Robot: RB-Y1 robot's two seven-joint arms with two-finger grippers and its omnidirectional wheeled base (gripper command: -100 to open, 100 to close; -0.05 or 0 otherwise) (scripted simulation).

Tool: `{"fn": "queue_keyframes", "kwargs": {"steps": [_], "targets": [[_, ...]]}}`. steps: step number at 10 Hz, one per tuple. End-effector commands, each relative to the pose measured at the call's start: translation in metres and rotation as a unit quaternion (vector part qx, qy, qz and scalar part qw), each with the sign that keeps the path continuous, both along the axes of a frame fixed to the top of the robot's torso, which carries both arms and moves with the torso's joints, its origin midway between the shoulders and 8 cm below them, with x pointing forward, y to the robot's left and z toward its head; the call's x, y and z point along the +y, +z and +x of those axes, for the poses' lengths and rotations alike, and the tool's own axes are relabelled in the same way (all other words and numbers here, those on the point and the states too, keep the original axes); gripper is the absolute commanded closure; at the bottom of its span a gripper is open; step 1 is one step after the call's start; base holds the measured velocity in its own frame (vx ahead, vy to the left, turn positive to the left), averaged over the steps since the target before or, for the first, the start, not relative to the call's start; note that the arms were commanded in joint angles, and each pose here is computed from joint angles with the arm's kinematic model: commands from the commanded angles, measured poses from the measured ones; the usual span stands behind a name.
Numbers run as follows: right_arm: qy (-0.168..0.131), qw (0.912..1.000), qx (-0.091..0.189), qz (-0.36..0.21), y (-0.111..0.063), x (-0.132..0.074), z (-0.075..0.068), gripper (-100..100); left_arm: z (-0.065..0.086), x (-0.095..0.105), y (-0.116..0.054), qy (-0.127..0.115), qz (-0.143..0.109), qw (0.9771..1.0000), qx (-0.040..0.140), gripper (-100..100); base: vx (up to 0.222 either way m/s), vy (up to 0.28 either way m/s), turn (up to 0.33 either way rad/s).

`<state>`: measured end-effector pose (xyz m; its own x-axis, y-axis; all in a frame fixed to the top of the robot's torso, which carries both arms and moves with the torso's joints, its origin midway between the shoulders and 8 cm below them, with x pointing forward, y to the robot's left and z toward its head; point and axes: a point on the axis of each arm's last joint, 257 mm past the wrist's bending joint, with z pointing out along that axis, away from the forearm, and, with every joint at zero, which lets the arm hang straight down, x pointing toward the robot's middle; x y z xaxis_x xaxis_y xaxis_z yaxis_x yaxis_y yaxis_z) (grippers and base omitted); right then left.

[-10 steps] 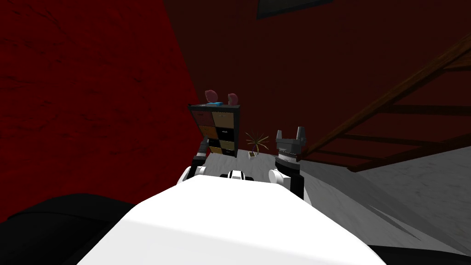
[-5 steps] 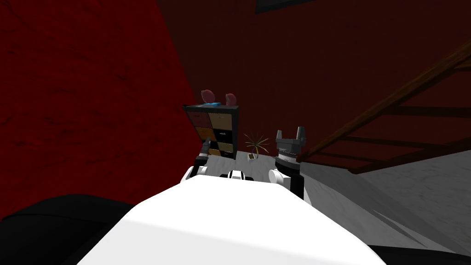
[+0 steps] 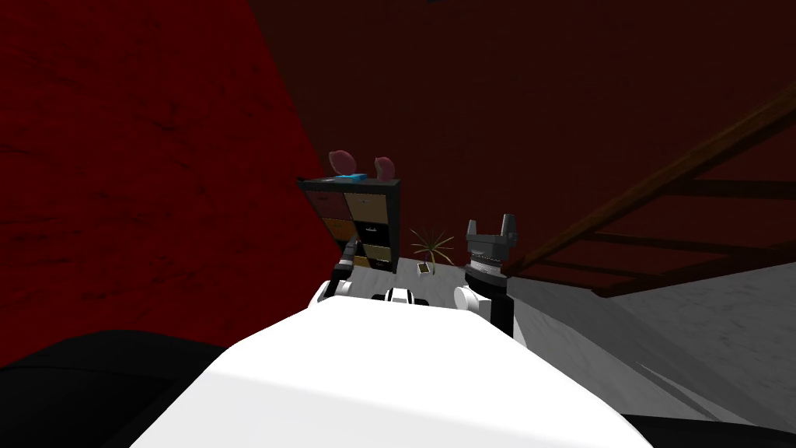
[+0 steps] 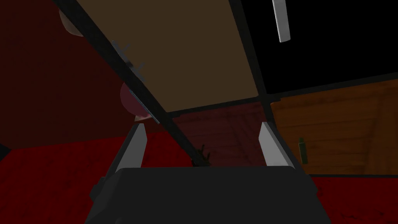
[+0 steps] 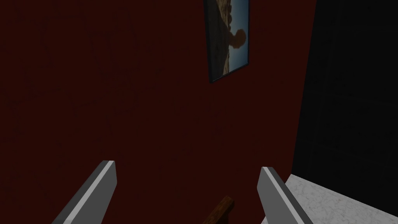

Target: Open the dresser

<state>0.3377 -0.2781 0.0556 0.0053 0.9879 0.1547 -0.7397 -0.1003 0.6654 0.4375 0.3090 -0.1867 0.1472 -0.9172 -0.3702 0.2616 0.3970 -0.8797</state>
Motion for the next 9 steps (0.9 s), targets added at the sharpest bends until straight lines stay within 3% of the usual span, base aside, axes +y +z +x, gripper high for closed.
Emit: {"fn": "queue_keyframes", "kwargs": {"steps": [1,6,9], "targets": [[0.0,1.0,0.0,0.0,0.0,0.0,0.0,0,0.007,0.0,-0.02,0.001,-0.004,0.9998,0.02,-100,0.104,-0.023,-0.017],[0.0,1.0,0.0,0.0,0.0,0.0,0.0,0,0.016,-0.004,-0.061,0.003,-0.02,0.9981,0.058,-100,0.123,-0.036,-0.018],[0.0,1.0,0.0,0.0,0.0,0.0,0.0,0,0.021,-0.015,-0.085,0.004,-0.041,0.996,0.08,-100,0.122,-0.041,-0.015]]}}
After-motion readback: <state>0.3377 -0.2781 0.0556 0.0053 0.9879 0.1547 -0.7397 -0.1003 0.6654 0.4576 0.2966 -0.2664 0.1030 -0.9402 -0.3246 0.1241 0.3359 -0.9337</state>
